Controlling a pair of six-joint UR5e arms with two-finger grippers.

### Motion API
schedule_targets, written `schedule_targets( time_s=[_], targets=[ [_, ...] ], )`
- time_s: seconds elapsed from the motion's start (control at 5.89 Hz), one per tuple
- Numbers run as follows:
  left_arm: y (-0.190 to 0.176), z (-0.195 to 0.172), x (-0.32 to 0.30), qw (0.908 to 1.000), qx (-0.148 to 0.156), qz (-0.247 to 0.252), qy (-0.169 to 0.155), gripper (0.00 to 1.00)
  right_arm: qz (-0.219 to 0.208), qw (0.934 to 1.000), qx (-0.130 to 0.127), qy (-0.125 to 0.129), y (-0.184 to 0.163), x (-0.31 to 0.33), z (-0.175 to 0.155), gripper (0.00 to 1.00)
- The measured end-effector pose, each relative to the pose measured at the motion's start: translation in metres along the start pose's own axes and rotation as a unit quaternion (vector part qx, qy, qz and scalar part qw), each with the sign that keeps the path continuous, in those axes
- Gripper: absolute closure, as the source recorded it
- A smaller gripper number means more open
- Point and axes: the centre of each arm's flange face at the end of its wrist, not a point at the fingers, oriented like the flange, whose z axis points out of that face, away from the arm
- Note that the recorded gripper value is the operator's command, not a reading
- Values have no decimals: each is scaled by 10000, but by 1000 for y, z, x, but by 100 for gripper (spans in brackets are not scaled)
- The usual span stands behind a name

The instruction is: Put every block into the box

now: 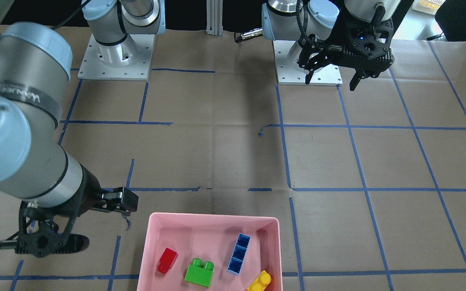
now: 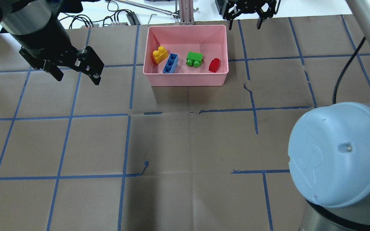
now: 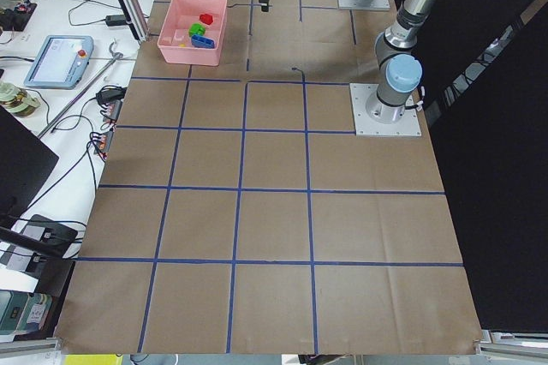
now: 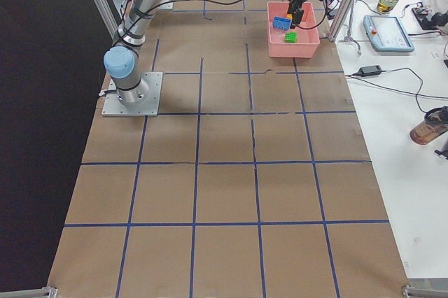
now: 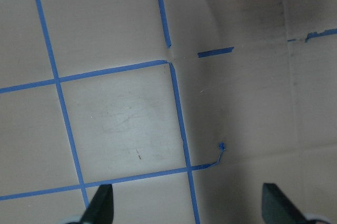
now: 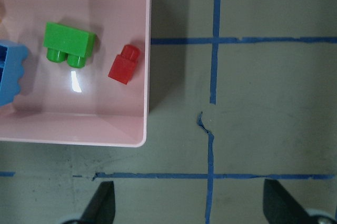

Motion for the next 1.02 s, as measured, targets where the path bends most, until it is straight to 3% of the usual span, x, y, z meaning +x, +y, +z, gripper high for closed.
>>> schedule_targets(
  time_s=[0.34,0.68,1.02],
  targets=[
    [-1,1,0,10000,-3,6,0,1,74,9997,-218,14,75,8,-28,1],
    [-2,1,0,10000,10,7,-2,1,134,9995,-295,17,145,9,-31,0],
    [-4,1,-1,10000,14,-20,14,1,143,9995,-162,223,162,14,-25,1]
  ],
)
